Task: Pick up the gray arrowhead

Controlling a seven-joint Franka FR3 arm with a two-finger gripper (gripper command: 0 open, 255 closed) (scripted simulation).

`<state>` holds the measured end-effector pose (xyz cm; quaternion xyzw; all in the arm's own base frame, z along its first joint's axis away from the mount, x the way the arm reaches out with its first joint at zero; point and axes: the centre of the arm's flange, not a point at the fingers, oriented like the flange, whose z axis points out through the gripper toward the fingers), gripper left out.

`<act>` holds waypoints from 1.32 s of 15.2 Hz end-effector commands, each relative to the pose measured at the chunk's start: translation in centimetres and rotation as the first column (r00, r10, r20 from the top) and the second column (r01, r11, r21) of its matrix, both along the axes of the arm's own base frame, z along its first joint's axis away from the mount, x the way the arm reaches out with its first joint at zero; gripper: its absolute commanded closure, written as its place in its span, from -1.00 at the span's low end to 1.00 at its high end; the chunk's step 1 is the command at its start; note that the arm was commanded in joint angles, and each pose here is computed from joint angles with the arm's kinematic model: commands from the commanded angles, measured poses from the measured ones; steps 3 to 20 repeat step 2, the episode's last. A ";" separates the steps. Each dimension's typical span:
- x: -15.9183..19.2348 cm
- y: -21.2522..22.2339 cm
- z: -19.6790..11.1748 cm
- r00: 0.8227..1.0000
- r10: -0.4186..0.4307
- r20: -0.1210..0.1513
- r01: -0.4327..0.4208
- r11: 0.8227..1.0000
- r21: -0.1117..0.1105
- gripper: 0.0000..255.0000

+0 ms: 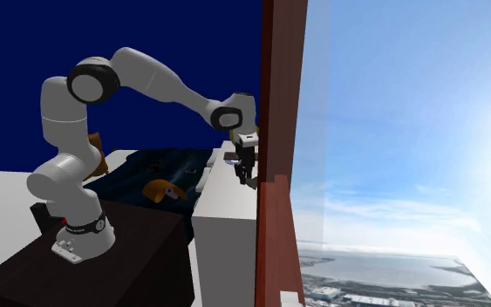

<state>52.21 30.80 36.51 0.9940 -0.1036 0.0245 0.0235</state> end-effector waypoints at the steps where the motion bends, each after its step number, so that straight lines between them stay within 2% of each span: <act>1: 0.0 0.0 0.7 1.000 0.000 0.000 0.000 1.000 0.000 1.00; 20: 0.0 0.0 0.7 1.000 0.000 0.000 0.000 1.000 0.000 1.00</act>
